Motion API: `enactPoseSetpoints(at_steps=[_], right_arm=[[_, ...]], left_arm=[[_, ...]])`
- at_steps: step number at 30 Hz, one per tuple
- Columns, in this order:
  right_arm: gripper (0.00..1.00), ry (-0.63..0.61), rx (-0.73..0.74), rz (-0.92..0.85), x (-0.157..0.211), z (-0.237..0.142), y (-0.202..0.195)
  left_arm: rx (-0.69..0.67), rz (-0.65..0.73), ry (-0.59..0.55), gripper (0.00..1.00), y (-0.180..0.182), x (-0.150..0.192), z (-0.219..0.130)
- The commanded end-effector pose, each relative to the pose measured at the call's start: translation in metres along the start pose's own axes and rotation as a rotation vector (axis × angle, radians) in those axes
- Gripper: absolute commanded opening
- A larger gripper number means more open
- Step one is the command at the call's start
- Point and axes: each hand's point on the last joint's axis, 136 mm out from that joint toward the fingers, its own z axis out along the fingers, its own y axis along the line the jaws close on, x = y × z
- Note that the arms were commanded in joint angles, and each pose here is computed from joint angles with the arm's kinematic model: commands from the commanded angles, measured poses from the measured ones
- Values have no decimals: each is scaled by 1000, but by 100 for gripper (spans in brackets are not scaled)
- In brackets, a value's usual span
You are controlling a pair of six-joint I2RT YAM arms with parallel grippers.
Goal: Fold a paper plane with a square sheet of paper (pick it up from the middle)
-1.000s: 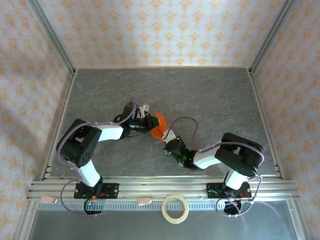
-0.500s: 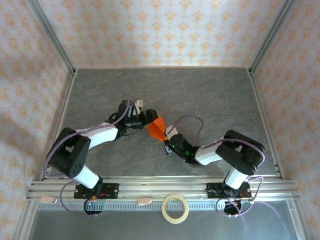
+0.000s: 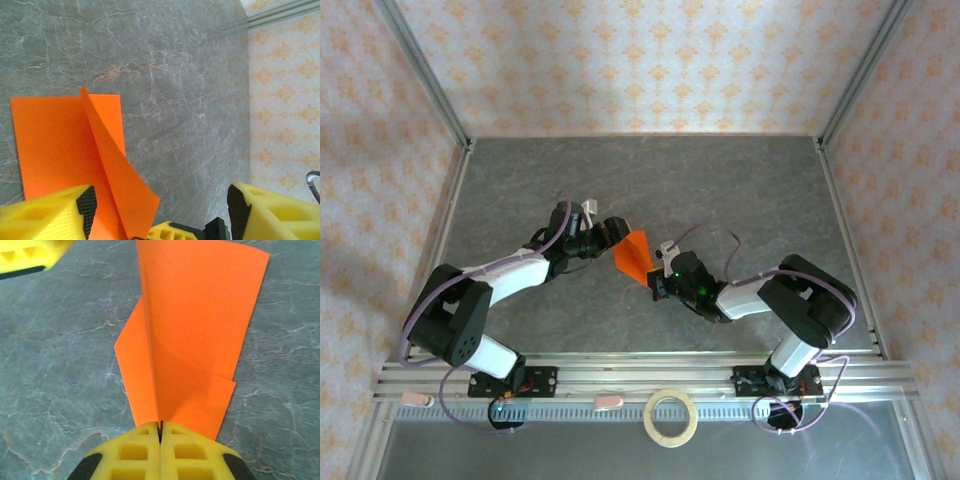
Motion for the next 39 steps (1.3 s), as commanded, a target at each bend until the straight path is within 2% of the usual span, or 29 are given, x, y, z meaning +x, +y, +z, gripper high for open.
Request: enactPoseSetpoints(at_steps=[1, 8, 14, 19, 28, 36, 39], right_arm=[[0, -27, -43, 10, -13, 1, 11], [8, -38, -7, -30, -12, -1, 4], [9, -21, 72, -129, -8, 1, 0], [10, -23, 149, -234, -5, 1, 1], [14, -39, 205, -335, -4, -2, 3], [22, -69, 290, -447, -9, -8, -2], [25, -70, 305, -485, -10, -9, -3]], left_arm=[[22, -18, 39, 72, 2, 5, 9], [13, -49, 84, 72, 11, 10, 23], [7, -68, 98, 69, 13, 8, 31], [-14, -85, 114, 63, 20, 12, 36], [-29, -101, 121, 41, 26, 15, 36], [-18, -107, 118, 11, 23, 16, 33], [-17, -108, 119, 8, 23, 16, 33]])
